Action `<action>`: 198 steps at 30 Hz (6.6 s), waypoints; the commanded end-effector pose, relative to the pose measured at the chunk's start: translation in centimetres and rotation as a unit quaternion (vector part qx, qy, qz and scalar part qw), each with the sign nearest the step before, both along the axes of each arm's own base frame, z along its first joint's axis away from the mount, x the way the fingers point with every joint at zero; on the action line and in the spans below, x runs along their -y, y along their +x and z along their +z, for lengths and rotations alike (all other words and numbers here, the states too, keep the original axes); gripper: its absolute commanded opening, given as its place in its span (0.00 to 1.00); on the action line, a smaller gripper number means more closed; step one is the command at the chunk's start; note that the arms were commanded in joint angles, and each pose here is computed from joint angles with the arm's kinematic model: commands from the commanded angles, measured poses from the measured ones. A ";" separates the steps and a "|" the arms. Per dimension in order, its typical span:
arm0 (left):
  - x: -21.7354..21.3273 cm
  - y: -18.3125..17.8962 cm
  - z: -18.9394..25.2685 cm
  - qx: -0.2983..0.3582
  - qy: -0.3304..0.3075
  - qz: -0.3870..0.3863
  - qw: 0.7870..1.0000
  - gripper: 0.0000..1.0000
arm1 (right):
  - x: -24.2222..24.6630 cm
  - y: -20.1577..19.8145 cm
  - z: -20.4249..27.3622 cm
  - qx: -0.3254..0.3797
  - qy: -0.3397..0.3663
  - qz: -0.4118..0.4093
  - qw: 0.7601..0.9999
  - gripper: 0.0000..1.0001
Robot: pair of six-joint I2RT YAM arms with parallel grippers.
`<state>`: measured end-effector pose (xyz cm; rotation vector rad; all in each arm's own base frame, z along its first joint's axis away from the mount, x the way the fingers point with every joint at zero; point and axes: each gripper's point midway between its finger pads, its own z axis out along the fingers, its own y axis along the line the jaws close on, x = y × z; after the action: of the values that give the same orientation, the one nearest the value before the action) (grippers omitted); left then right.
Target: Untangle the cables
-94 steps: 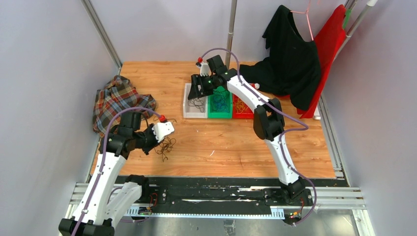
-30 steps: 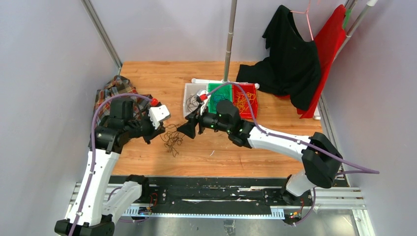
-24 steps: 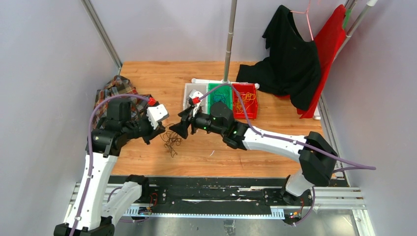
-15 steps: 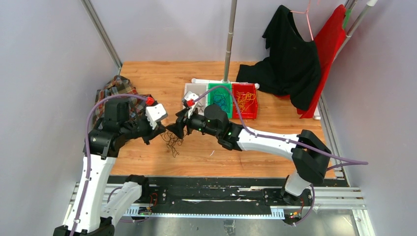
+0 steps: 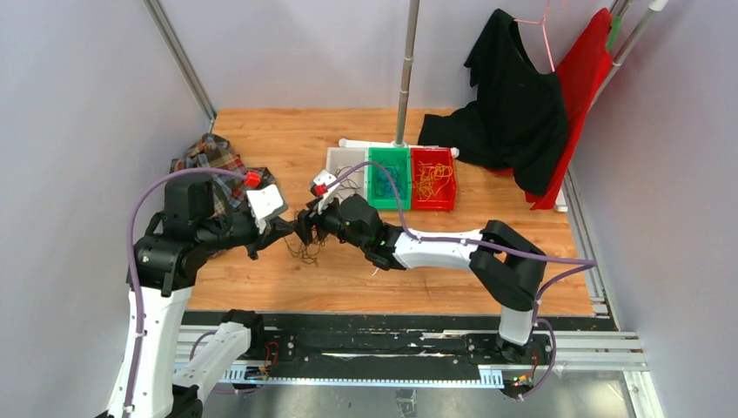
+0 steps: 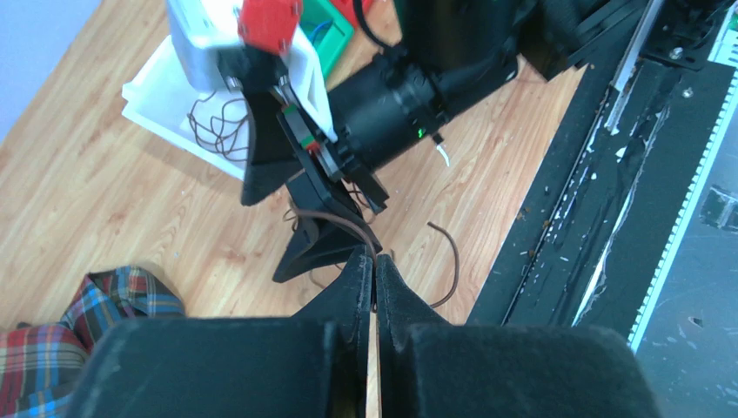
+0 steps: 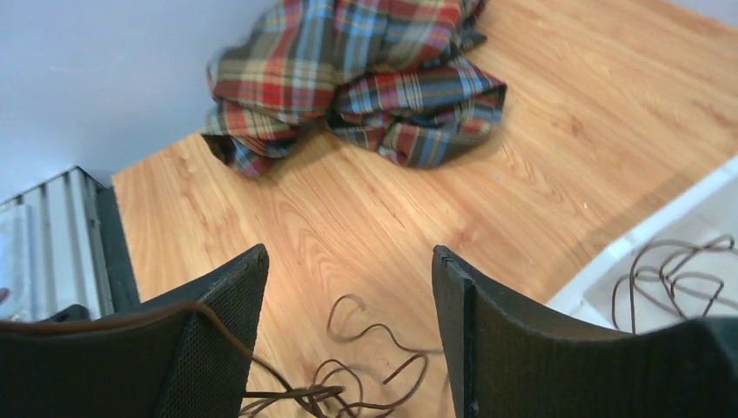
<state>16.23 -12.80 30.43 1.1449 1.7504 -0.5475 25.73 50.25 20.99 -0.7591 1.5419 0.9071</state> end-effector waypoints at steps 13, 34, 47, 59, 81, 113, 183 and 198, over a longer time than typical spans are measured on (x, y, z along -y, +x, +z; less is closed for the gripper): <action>1.0 -1.6 9.0 0.086 -0.050 -0.027 0.995 0.00 | 8.8 2.6 -10.7 -0.082 -0.035 -0.141 0.986 0.59; -2.2 2.0 21.9 0.275 -0.019 0.079 0.958 0.00 | 16.5 0.1 -17.7 -0.168 -0.062 -0.192 0.965 0.04; -9.6 5.5 34.5 0.486 -0.093 0.317 0.809 0.00 | 20.9 -0.3 -18.8 -0.201 -0.042 -0.226 0.952 0.01; -10.2 6.3 38.6 0.529 -0.124 0.334 0.770 0.00 | 21.2 -1.4 -17.2 -0.192 0.007 -0.198 0.961 0.21; -15.7 -1.9 48.2 0.692 -0.176 0.423 0.558 0.00 | 25.4 -2.2 -17.3 -0.215 0.006 -0.232 0.949 0.08; -18.1 -9.7 54.9 0.786 -0.185 0.452 0.380 0.00 | 38.5 -1.1 -22.7 -0.341 0.152 -0.446 0.813 0.01; 13.4 7.6 -16.9 0.051 0.182 -0.238 0.953 0.81 | 34.1 -0.2 -0.2 -0.184 0.118 -0.207 0.954 0.01; 14.8 9.2 -26.3 -0.006 0.278 -0.263 0.924 0.39 | 36.6 -0.8 -2.7 -0.174 0.086 -0.269 0.943 0.01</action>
<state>25.43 -27.74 4.69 2.0309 1.6837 -0.4016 24.63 14.60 19.04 -0.0360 1.8101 0.8314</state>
